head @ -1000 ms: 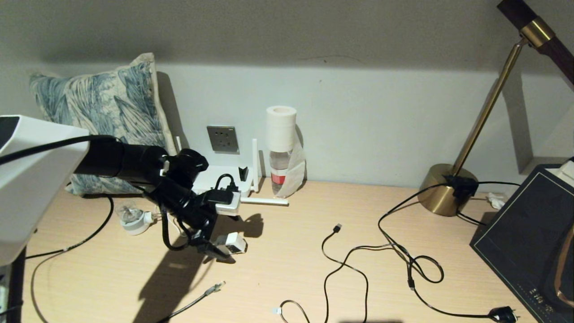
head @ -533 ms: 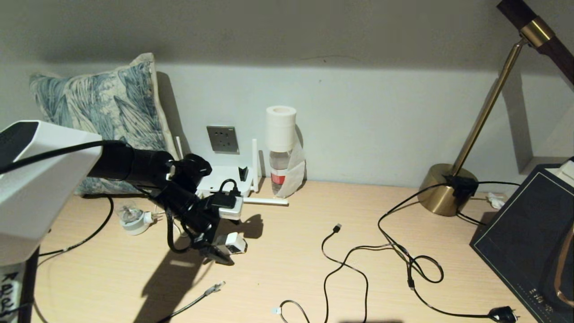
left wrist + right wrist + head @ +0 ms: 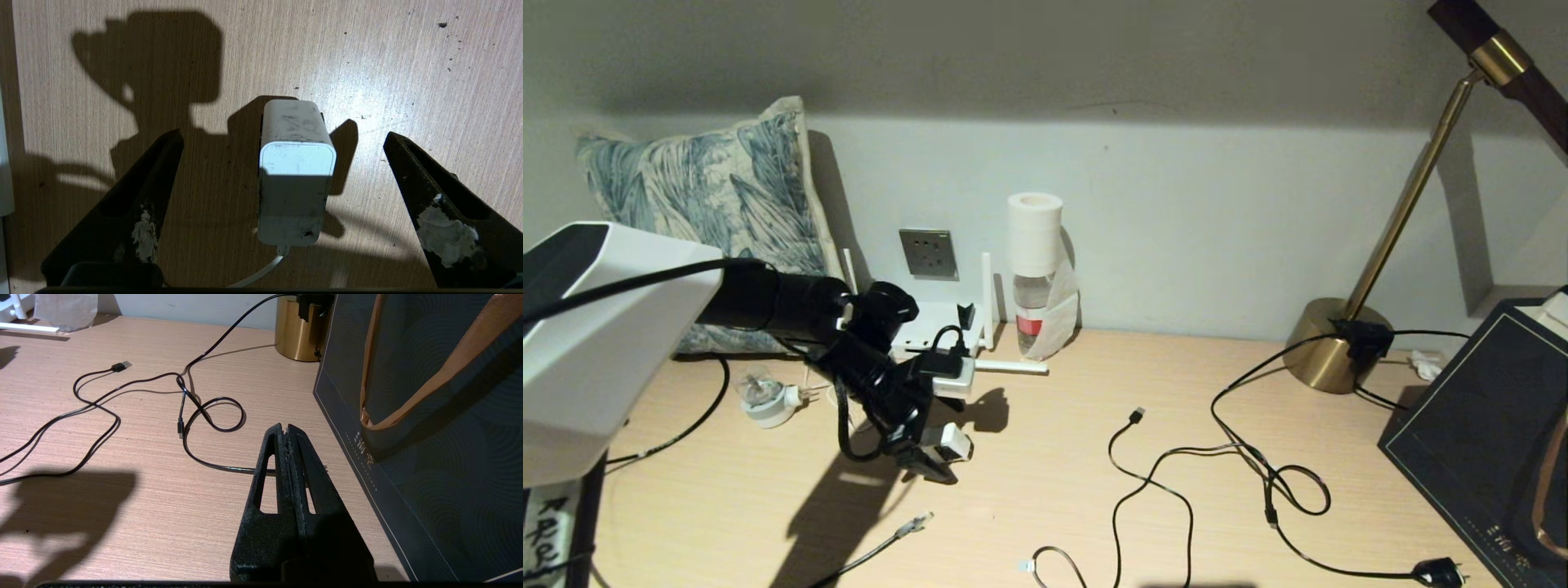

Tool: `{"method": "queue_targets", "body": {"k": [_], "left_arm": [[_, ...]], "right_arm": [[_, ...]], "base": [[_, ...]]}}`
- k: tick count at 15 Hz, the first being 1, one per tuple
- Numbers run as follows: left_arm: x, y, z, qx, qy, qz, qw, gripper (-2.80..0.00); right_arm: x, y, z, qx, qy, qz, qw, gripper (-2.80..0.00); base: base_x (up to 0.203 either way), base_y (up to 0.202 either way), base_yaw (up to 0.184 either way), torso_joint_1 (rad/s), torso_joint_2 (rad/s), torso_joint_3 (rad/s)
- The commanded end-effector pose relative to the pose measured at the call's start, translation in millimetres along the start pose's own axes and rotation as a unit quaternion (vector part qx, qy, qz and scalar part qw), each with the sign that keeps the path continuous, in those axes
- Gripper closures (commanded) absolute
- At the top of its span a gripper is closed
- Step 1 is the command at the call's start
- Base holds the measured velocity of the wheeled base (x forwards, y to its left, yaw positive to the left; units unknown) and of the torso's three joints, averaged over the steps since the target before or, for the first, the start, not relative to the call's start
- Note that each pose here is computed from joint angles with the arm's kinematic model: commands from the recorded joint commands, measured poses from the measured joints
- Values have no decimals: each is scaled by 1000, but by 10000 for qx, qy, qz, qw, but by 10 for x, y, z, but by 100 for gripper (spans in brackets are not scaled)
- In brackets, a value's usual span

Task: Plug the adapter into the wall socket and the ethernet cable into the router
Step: Pick up plug

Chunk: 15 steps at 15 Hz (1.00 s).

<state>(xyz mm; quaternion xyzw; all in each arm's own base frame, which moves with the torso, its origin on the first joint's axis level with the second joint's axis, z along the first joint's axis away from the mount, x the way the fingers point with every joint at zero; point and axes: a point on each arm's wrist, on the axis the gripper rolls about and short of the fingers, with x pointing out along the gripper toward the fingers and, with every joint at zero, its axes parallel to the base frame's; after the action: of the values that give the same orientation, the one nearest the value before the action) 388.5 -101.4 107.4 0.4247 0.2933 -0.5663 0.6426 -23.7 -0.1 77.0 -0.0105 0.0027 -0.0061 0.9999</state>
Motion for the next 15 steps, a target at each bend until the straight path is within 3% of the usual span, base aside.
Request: {"method": "queue_targets", "body": {"k": [1,15], "left_arm": [[-1,-5,13,43,-10,-20,10000,-280],[16,-18,-10,14,93,-42,9999,-280]], "right_arm": [[1,0,-2,-2,4,0,10000,0],[1,0,-2,-2,4,0,10000,0]], "base": [[0,0,0,0,0,0],[0,0,0,0,0,0]]}}
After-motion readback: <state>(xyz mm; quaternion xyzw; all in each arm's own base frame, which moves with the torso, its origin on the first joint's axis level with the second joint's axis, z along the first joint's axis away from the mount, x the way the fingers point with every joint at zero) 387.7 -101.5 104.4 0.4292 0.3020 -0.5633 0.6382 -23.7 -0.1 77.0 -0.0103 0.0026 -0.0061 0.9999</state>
